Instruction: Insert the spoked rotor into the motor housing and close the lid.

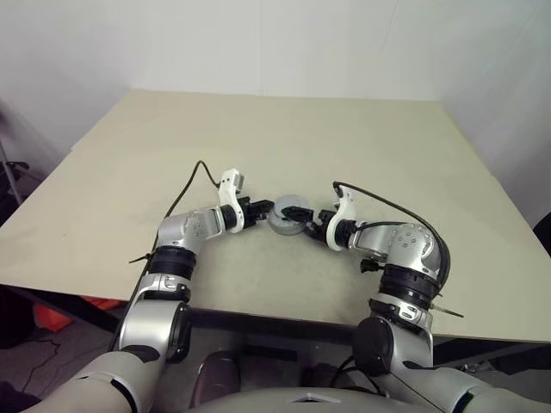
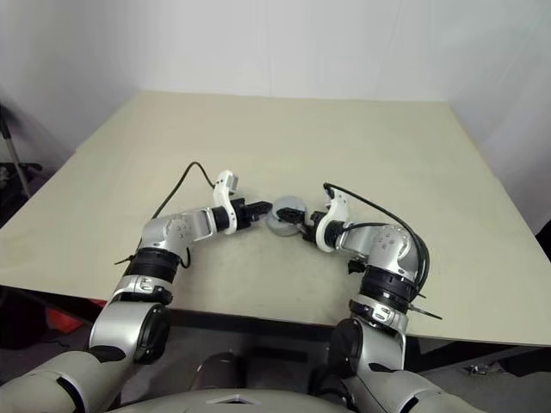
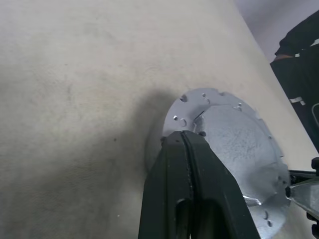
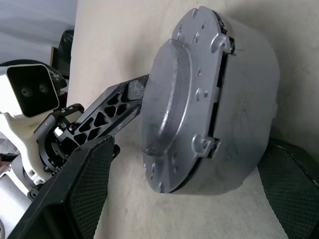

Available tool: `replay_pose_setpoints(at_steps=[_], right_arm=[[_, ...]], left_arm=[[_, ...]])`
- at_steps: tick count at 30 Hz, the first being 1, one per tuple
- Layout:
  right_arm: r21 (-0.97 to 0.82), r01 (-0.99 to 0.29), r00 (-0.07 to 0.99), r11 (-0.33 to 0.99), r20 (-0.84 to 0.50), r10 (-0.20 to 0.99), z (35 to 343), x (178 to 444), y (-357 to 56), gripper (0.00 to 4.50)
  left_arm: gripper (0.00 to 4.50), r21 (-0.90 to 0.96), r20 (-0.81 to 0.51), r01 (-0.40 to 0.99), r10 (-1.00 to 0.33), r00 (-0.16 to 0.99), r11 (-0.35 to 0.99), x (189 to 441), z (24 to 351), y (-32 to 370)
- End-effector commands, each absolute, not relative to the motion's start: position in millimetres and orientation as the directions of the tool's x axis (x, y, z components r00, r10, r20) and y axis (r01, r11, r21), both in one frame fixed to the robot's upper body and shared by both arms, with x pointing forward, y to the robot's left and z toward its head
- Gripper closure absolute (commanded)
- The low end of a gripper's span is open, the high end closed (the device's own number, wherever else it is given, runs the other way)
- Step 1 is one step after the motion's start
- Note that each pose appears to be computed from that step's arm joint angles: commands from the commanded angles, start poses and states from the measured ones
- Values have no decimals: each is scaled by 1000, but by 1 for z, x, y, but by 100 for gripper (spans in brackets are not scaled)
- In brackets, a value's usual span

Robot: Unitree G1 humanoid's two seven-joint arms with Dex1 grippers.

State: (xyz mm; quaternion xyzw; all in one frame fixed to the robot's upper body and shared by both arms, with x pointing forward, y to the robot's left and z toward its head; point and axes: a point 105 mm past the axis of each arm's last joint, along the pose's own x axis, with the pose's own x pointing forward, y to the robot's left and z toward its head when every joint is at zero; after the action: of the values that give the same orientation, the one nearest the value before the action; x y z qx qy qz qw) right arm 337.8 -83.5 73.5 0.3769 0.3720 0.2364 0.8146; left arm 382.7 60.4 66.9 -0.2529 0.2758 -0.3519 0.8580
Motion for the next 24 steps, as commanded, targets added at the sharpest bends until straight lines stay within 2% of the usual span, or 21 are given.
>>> replay_pose_setpoints(at_steps=[1,4,8,10,19,24], right_arm=[[796,-111,624,595,-411,665,76,345,-75,3],[811,-79,672,580,-386,631,75,356,-78,66],[801,-56,683,596,-405,608,72,360,-81,205],[795,-43,686,605,-416,597,70,361,-84,241],[792,-15,698,611,-429,574,70,364,-93,243],[896,20,755,444,-305,581,98,379,-96,243]], left_arm=[[450,-626,-326,447,-735,595,639,381,59,61],[450,-625,-326,447,-735,595,640,380,59,61],[450,-624,-329,443,-731,597,643,380,58,63],[450,-624,-330,441,-729,600,645,381,58,64],[450,-622,-313,424,-705,637,659,386,60,75],[450,-687,-221,377,-672,707,622,395,74,97]])
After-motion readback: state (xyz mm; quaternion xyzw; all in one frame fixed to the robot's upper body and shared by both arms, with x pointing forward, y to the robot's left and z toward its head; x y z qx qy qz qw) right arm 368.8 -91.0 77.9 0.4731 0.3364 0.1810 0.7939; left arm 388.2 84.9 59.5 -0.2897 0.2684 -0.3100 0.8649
